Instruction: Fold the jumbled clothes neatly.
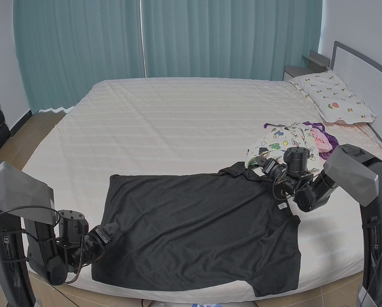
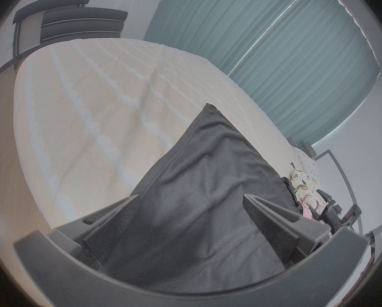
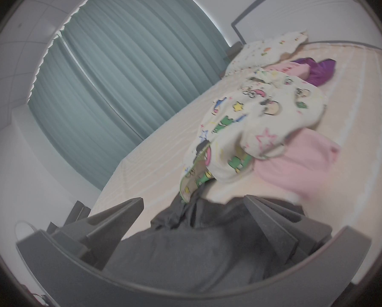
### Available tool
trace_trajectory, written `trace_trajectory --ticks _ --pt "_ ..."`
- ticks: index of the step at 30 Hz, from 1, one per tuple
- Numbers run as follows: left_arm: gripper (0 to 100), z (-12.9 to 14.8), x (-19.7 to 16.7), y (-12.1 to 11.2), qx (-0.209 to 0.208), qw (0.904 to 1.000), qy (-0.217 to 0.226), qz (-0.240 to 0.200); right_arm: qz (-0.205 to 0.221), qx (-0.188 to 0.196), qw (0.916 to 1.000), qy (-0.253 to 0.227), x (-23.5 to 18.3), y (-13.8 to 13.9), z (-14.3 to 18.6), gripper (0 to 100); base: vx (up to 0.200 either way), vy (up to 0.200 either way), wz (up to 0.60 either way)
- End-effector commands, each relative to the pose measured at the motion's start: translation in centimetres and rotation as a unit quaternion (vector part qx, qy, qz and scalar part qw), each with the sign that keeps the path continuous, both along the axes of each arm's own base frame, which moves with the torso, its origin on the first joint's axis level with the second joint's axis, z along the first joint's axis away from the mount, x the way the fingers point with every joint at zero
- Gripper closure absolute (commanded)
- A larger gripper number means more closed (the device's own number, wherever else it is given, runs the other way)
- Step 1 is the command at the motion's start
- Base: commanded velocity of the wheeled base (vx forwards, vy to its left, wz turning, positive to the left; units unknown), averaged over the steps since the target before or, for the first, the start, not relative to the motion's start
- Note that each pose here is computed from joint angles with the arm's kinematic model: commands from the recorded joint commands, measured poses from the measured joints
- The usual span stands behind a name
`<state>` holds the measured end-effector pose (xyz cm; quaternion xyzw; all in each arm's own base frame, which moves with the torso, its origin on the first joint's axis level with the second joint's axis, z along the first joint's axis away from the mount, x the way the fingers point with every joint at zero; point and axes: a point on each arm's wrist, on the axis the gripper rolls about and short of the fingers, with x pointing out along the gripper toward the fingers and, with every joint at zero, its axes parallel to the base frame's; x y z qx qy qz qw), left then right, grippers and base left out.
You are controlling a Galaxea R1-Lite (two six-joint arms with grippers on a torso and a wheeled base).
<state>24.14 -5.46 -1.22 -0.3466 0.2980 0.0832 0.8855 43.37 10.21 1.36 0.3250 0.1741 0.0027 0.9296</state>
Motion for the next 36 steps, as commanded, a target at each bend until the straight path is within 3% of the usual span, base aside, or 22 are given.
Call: trace_trajectory --ticks 1,4,9,16,25,29,36 --pt "0 2.0 -1.0 -0.6 -0.016 0.9994 -0.029 -0.008 -0.019 0.078 0.9965 0.024 -8.8 -1.3 4.9 0 -0.200 0.000 0.00" --pt "0 3.4 -1.7 -0.6 -0.021 0.9984 -0.050 -0.015 -0.027 0.121 0.9905 0.060 -12.3 -2.4 4.3 0 -0.200 0.000 0.00" --pt "0 4.8 -2.4 -0.8 -0.028 0.9967 -0.072 -0.027 -0.029 0.117 0.9869 0.108 -15.3 -3.2 1.9 0 -0.160 0.000 0.00" --pt "0 4.5 -2.5 -1.3 -0.019 0.9966 -0.065 -0.046 -0.024 0.121 0.9879 0.094 -17.6 -3.8 0.9 0 0.000 0.000 0.00" --pt "0 2.4 -4.2 -1.0 -0.032 0.9978 0.011 -0.058 -0.022 0.116 0.9882 0.097 -19.2 -4.0 -0.6 0 0.000 0.000 0.00" --pt "0 2.1 -4.2 -1.0 -0.052 0.9976 0.022 -0.040 -0.018 0.116 0.9879 0.101 -19.4 -3.7 -0.7 0 0.000 0.000 0.00" --pt "0 1.0 -4.2 -1.0 -0.050 0.9969 0.046 -0.040 -0.020 0.115 0.9871 0.109 -19.7 -3.8 -0.9 0 0.000 0.000 0.00"
